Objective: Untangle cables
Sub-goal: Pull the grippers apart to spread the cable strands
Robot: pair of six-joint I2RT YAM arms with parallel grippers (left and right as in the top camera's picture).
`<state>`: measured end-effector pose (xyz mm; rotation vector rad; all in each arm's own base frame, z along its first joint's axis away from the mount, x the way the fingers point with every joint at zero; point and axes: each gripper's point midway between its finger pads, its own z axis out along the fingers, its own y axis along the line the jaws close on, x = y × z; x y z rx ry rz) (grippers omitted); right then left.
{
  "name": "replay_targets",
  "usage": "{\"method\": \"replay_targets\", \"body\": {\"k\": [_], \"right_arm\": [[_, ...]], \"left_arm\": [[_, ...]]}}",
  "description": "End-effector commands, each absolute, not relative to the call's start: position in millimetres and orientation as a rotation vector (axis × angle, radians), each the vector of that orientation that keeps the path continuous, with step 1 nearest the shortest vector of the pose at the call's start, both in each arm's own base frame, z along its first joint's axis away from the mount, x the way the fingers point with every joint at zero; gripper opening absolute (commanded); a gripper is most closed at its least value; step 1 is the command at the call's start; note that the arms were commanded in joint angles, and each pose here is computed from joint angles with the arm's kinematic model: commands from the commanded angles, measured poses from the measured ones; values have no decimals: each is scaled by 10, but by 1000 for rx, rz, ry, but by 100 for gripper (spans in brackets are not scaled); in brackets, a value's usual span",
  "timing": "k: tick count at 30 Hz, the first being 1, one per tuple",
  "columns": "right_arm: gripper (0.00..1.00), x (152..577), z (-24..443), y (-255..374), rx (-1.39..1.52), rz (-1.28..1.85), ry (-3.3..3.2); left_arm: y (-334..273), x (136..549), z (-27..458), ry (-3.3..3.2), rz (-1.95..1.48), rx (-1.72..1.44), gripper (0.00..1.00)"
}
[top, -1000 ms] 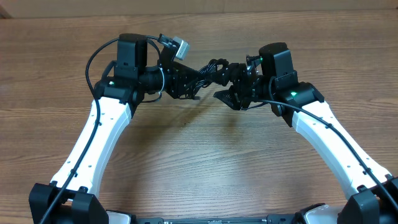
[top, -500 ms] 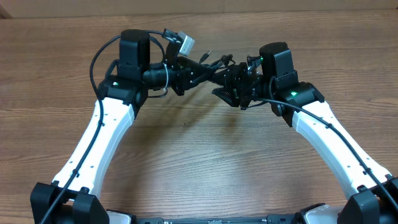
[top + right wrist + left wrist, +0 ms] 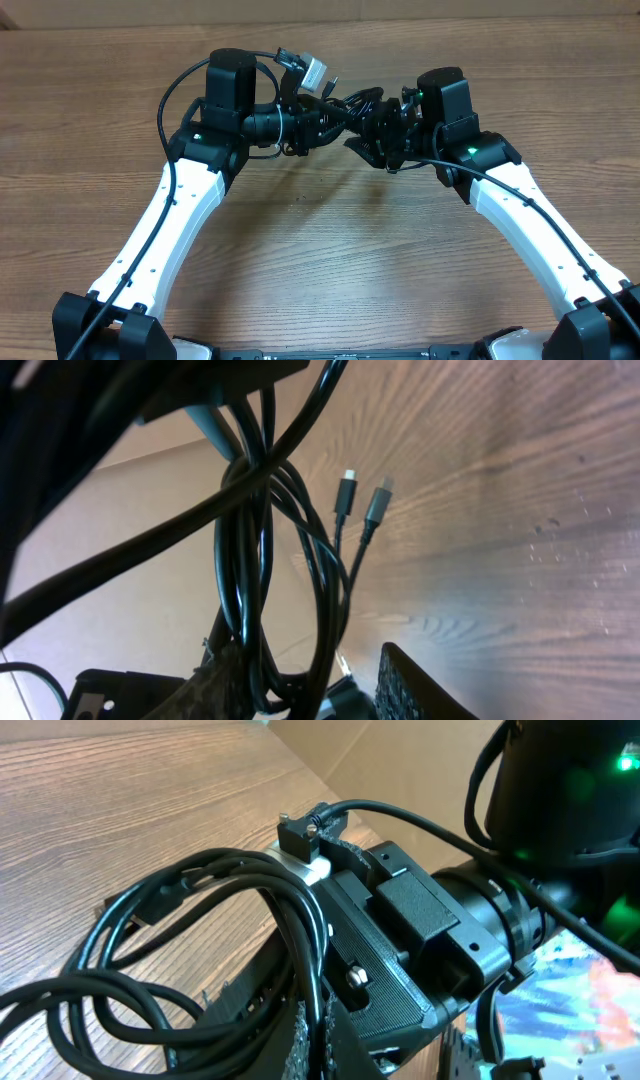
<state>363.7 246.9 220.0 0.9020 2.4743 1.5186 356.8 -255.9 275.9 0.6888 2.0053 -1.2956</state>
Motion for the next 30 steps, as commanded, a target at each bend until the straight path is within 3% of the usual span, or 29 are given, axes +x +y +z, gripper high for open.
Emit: {"method": "replay_targets", "body": {"k": [1, 9, 13, 18, 30], "right_arm": [[41, 3712, 2413, 2468, 844, 1538, 2390], [40, 3713, 2349, 2453, 859, 1508, 2404], [20, 3695, 2312, 2448, 819, 1484, 2423], [4, 3665, 2268, 2435, 826, 1467, 2445], [4, 3548, 2139, 2400, 850, 1427, 2523]], "left_arm": [[-2686, 3395, 2841, 2021, -1440, 687, 4], [-2720, 3496, 3047, 2004, -1523, 560, 5], [-2735, 3541, 3172, 1971, -1555, 523, 4], [-2737, 3562, 3233, 1950, -1564, 513, 4], [-2508, 3722, 3220, 1952, -1523, 450, 4]]}}
